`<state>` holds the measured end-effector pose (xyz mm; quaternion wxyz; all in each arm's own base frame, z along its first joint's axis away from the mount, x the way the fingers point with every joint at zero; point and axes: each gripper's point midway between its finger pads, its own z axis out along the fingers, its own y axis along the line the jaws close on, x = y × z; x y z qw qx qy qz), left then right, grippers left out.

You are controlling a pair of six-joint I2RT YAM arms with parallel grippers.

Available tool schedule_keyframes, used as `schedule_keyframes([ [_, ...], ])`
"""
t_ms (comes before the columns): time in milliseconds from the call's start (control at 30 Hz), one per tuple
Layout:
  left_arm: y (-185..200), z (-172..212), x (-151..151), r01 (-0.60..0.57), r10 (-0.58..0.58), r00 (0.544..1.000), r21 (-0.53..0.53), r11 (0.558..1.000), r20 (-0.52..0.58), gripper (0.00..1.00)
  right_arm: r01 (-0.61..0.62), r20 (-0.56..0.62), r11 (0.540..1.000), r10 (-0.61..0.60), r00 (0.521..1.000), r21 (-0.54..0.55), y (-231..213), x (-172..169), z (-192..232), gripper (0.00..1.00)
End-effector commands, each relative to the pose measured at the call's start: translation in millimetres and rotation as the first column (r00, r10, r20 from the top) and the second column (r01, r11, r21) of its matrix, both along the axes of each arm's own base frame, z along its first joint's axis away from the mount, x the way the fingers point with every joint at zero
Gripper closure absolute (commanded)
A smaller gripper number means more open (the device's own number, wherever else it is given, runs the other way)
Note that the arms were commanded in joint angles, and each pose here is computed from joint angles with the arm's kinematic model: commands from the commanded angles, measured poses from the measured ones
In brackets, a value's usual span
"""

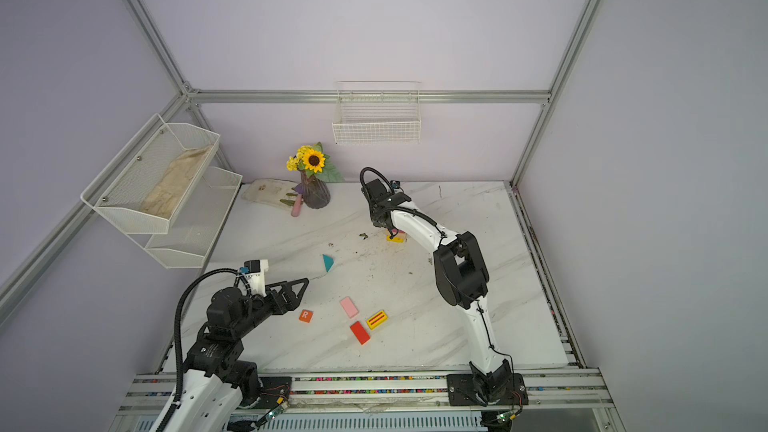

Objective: Build the wood block tower
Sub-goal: 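Lower the orange block onto the magenta block atop the stack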

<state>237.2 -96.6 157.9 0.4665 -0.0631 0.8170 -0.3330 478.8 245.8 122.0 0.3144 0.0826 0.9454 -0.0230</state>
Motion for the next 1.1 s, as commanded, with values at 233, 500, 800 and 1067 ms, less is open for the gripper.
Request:
schedule_keyframes([
  [233,-0.9,-1.2,3.3,0.001,-0.001,1.0,0.004,1.0,0.024,0.0,0.035,-0.011,0.998,-0.036,0.999,-0.059,-18.3,4.1,-2.1,0.63],
  [500,-0.4,-2.1,4.4,-0.003,0.003,1.0,0.006,1.0,0.019,0.0,0.04,-0.019,0.997,-0.041,0.999,-0.062,-19.6,7.3,-5.6,0.6],
  [800,-0.6,-4.3,5.5,-0.004,0.004,1.0,0.008,1.0,0.008,0.0,0.04,-0.029,0.998,-0.042,0.999,-0.052,-17.6,11.0,-10.6,0.56],
  [1067,-0.6,-4.9,6.1,-0.005,0.005,1.0,0.009,1.0,0.005,0.0,0.043,-0.039,0.997,-0.045,0.998,-0.057,-17.6,11.0,-13.7,0.44],
])
